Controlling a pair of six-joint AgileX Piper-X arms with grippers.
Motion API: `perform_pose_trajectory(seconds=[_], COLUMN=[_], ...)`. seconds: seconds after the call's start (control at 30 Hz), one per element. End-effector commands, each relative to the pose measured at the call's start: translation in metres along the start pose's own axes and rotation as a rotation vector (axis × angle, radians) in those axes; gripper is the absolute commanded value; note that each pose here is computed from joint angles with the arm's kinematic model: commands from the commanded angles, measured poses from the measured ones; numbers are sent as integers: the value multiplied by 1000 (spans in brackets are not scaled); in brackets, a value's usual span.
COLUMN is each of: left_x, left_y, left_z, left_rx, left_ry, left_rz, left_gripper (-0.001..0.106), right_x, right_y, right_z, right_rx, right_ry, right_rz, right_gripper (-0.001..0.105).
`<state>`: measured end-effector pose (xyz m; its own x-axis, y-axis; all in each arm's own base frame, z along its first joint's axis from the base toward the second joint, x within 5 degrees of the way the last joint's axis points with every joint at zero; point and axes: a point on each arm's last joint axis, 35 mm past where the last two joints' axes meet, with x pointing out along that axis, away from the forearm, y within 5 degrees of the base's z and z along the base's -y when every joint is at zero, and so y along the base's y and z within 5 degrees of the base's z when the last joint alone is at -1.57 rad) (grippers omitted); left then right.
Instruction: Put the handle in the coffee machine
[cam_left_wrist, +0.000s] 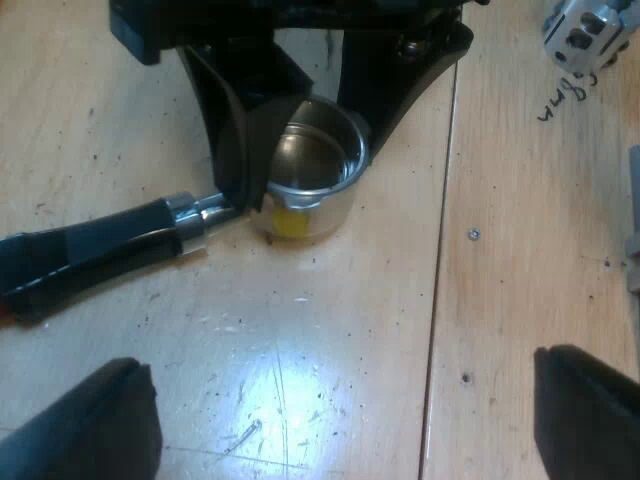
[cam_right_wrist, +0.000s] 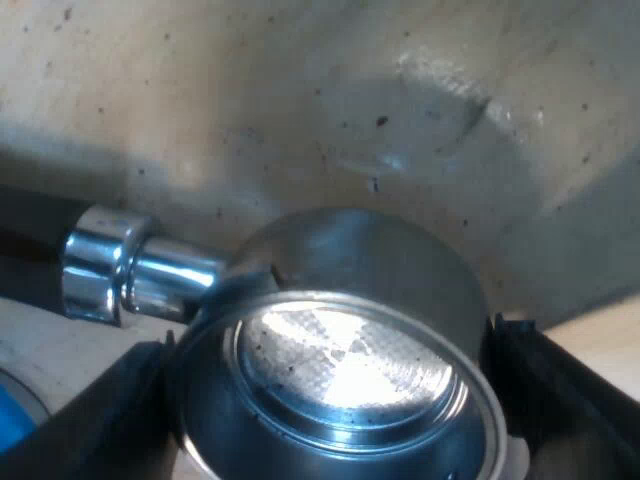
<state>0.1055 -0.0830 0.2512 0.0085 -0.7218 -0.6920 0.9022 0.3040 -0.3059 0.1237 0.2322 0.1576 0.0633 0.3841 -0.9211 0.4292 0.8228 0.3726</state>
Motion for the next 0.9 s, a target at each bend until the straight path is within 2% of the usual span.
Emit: perform_pose_trajectory(seconds=[0.03, 0.27, 0.4, 0.47, 0.53, 0.57, 0.6, 0.63, 0.73, 0.77, 0.8, 0.83, 0.9], left_x=[0, 0, -5, -9, -10, -18, -19, -19, -26, -28, -28, -28, -28], left_y=[0, 0, -1, -2, -2, -5, -5, -5, -7, -8, -8, -8, -8], left_z=[2, 2, 8, 13, 15, 25, 26, 27, 35, 36, 37, 37, 37], left_rx=[4, 5, 25, 56, 72, 139, 141, 146, 184, 214, 232, 243, 290], left_ry=[-3, -4, -19, -34, -39, -64, -67, -70, -91, -95, -97, -97, -96], left_rz=[2, 3, 10, 17, 20, 34, 36, 37, 49, 54, 56, 56, 59], left_gripper=[79, 79, 79, 79, 79, 79, 79, 79, 79, 79, 79, 79, 79], right_x=[-11, -30, -40, -43, -43, -43, -45, -53, -58, -62, -71, -73, -81], right_y=[4, -3, -7, -8, -8, -9, -9, -13, -13, -12, -11, -10, -8], right_z=[-1, -2, -3, -3, -3, -3, -3, 0, 4, 7, 14, 15, 19], right_rx=[-48, -123, -190, -222, -222, -237, -255, -325, -395, -468, -578, -592, -675], right_ry=[-11, -56, -60, -60, -60, -59, -60, -44, -25, 4, 45, 47, 62], right_rz=[37, 21, 7, 3, 3, 1, 1, -7, -13, -13, -34, -33, -45], right_gripper=[0, 0, 0, 0, 0, 0, 0, 0, 0, 0, 0, 0, 0])
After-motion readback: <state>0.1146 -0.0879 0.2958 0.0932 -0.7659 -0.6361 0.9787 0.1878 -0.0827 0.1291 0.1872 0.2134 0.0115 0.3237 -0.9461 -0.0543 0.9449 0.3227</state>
